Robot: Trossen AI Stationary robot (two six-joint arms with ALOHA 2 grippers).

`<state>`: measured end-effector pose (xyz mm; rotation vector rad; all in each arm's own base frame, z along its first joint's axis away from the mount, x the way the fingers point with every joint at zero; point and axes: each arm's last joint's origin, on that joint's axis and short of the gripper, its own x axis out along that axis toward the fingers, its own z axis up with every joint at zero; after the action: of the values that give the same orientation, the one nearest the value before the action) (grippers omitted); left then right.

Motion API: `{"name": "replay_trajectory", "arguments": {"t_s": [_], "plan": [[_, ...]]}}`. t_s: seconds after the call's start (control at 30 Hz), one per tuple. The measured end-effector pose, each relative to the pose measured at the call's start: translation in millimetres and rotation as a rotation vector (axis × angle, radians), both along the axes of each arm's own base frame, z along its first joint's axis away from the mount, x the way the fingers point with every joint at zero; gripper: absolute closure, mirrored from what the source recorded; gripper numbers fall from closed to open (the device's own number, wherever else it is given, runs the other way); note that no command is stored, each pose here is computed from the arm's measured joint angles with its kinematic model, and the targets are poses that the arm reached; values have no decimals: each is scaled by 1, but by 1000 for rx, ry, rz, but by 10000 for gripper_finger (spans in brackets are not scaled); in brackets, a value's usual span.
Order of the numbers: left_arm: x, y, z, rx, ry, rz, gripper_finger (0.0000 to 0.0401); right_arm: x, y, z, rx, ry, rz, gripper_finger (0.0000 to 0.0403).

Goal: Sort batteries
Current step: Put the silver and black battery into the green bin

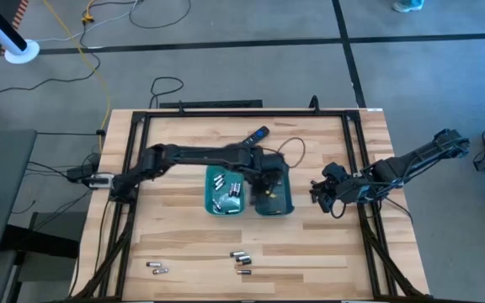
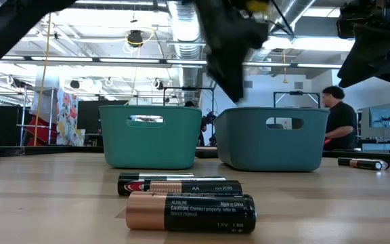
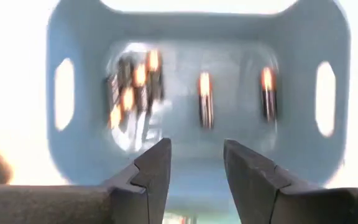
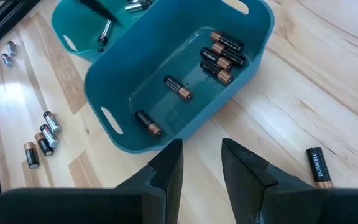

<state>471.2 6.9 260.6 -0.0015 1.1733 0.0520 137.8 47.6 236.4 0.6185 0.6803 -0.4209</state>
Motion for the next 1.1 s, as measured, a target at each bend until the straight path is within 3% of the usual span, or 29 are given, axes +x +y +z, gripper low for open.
{"name": "replay_trajectory", "arguments": {"t_s": [0.2, 0.4, 0.67, 0.83, 1.1], "plan": [[-49, -7, 49, 4, 119, -9, 260, 0, 0, 0, 4, -2, -4, 276], [-103, -21, 85, 51, 90, 48, 260, 0, 0, 0, 8, -6, -6, 276], [-196, -44, 74, 1, 14, 311, 260, 0, 0, 0, 7, -5, -6, 276], [-253, -71, 56, -97, 9, 470, 260, 0, 0, 0, 8, -5, -6, 276], [-303, -120, 22, -194, 76, 639, 260, 0, 0, 0, 8, -5, -6, 276]]}}
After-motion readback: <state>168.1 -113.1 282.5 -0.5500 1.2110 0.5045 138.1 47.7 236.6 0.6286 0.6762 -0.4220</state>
